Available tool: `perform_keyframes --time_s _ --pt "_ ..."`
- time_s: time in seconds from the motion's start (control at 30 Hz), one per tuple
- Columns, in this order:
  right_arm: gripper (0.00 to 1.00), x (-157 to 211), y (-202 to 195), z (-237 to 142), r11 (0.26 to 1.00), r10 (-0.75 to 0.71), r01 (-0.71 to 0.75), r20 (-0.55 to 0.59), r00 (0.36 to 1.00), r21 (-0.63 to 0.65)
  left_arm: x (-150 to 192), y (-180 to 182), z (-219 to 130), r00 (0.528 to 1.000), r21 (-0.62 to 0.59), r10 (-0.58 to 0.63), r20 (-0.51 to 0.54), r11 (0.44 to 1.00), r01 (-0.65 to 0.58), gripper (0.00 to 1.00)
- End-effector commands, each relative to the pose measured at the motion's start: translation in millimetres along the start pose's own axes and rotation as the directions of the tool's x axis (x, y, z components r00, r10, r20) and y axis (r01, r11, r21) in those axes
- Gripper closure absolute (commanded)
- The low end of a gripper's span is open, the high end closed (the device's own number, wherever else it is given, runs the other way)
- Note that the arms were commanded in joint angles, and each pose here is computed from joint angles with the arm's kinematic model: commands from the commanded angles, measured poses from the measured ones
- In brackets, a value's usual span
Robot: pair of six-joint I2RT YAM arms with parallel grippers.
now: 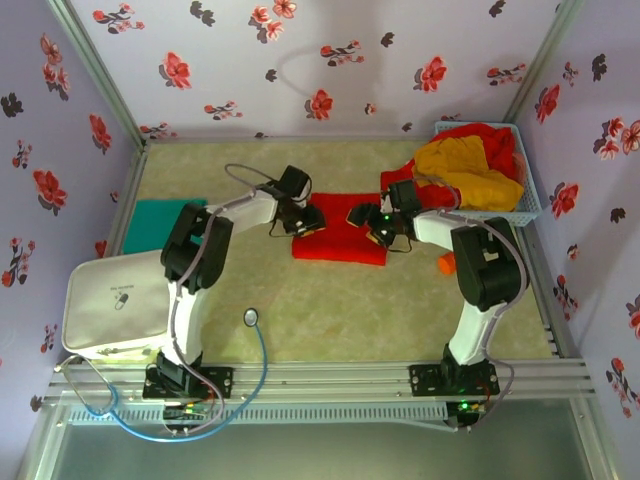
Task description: Fold and stack the t-shirts
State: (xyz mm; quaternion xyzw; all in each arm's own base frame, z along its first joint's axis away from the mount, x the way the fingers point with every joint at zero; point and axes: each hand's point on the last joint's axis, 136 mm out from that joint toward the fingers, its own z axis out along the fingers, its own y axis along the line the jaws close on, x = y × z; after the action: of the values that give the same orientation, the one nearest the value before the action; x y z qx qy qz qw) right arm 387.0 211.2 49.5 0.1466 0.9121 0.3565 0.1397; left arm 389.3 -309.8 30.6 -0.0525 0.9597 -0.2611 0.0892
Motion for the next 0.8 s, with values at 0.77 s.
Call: perform_keyframes --time_s 0.77 --pt "0.22 37 -17 -30 0.984 -0.134 0.148 -0.137 0.981 0.098 40 47 -77 0.965 -0.226 0.240 -0.103 0.939 -0.258 0.29"
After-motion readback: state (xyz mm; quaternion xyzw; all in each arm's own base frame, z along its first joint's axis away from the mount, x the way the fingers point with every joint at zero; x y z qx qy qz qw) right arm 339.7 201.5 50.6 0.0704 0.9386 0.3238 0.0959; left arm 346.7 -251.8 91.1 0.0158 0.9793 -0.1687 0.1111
